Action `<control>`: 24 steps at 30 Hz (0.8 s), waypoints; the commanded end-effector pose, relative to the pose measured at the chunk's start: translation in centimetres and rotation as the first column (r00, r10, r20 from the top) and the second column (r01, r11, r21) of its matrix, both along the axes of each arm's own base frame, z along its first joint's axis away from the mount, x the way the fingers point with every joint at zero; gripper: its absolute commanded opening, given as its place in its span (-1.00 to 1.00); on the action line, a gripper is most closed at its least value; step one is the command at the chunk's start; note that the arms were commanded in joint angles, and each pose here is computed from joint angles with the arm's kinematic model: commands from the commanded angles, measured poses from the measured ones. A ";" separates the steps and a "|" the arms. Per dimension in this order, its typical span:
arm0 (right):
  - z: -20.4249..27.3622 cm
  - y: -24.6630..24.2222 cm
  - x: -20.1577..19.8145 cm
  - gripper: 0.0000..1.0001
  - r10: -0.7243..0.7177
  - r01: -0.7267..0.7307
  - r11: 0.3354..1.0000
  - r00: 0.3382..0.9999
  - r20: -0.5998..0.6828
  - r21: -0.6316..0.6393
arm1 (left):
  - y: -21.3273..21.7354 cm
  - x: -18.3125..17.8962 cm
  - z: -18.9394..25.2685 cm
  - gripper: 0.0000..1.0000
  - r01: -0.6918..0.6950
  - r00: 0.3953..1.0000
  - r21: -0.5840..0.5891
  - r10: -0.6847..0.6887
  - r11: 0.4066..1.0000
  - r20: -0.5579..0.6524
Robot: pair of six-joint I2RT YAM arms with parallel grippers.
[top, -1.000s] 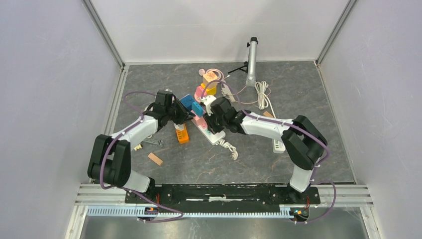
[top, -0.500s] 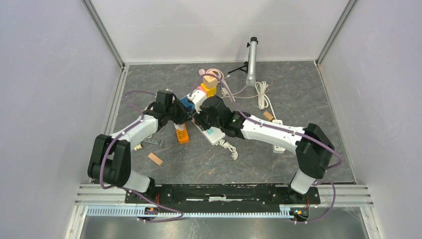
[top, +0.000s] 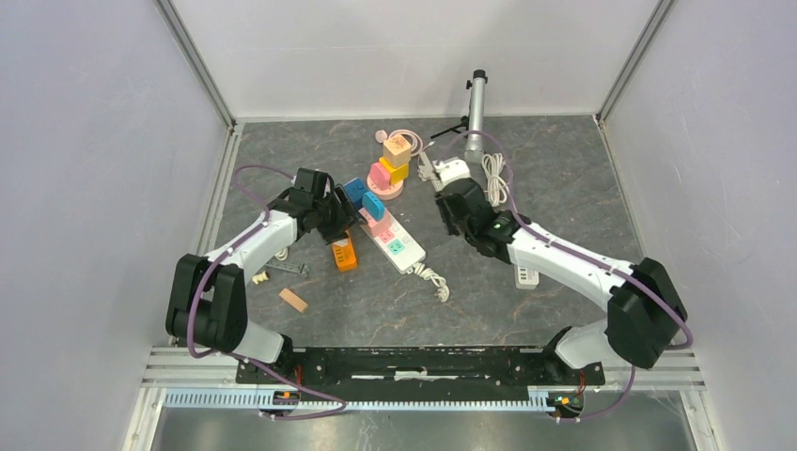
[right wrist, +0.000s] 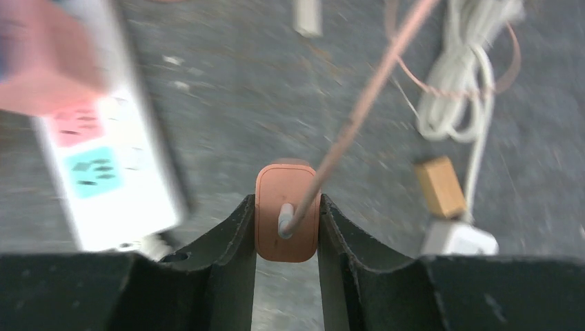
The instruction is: Pull the plug off the socket
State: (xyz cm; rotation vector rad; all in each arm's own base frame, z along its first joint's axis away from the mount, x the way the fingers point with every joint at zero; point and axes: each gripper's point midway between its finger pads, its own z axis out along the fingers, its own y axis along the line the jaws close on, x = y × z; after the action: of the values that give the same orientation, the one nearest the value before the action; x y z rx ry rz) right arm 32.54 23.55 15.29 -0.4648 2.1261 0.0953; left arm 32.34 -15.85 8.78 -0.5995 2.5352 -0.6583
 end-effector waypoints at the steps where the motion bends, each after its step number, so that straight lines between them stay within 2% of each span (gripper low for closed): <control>1: -1.6 -6.5 -0.5 -1.00 -0.217 0.217 0.975 0.976 -0.014 -0.045 | 1.0 -0.3 1.6 0.51 0.037 0.999 0.070 -0.039 0.997 0.027; 4: -2.3 -7.6 -1.1 -1.00 -0.224 0.223 0.973 0.974 -0.008 -0.061 | 0.9 -0.1 2.8 0.73 0.038 0.998 0.062 -0.041 0.997 0.057; 6: -3.0 -7.7 -1.4 -1.00 -0.223 0.221 0.973 0.975 -0.023 -0.068 | 0.6 0.0 3.7 0.98 0.046 0.996 0.046 -0.050 0.998 0.080; 10: -4.4 -7.2 -2.0 -0.98 -0.195 0.191 0.979 0.978 -0.070 -0.068 | -0.3 0.6 6.1 1.00 0.085 0.984 0.005 -0.085 0.996 0.159; 12: -4.8 -7.1 -2.2 -0.80 -0.188 0.183 0.981 0.979 -0.082 -0.066 | -0.5 0.8 7.2 1.00 0.095 0.977 -0.006 -0.092 0.995 0.190; 16: -5.1 -7.3 -2.5 -0.03 -0.186 0.180 0.981 0.978 -0.090 -0.066 | -0.4 0.6 8.1 1.00 0.095 0.976 -0.003 -0.093 0.995 0.196; 18: -4.9 -7.2 -2.6 0.19 -0.175 0.171 0.984 0.980 -0.089 -0.054 | -0.4 0.4 8.6 1.00 0.094 0.974 -0.008 -0.091 0.995 0.205; 21: -4.1 -6.8 -2.6 0.37 -0.155 0.153 0.988 0.985 -0.076 -0.030 | -0.2 0.4 9.2 1.00 0.091 0.973 -0.003 -0.089 0.996 0.213; 24: -2.6 -6.4 -2.5 0.46 -0.130 0.130 0.991 0.989 -0.063 -0.003 | 0.0 0.3 9.8 1.00 0.090 0.972 0.006 -0.089 0.996 0.217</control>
State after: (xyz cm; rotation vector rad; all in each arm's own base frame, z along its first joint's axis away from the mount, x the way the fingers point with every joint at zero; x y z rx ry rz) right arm 29.41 16.12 9.66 -0.3418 2.2884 -0.0492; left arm 32.34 -15.84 15.59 -0.4732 2.4277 -0.7034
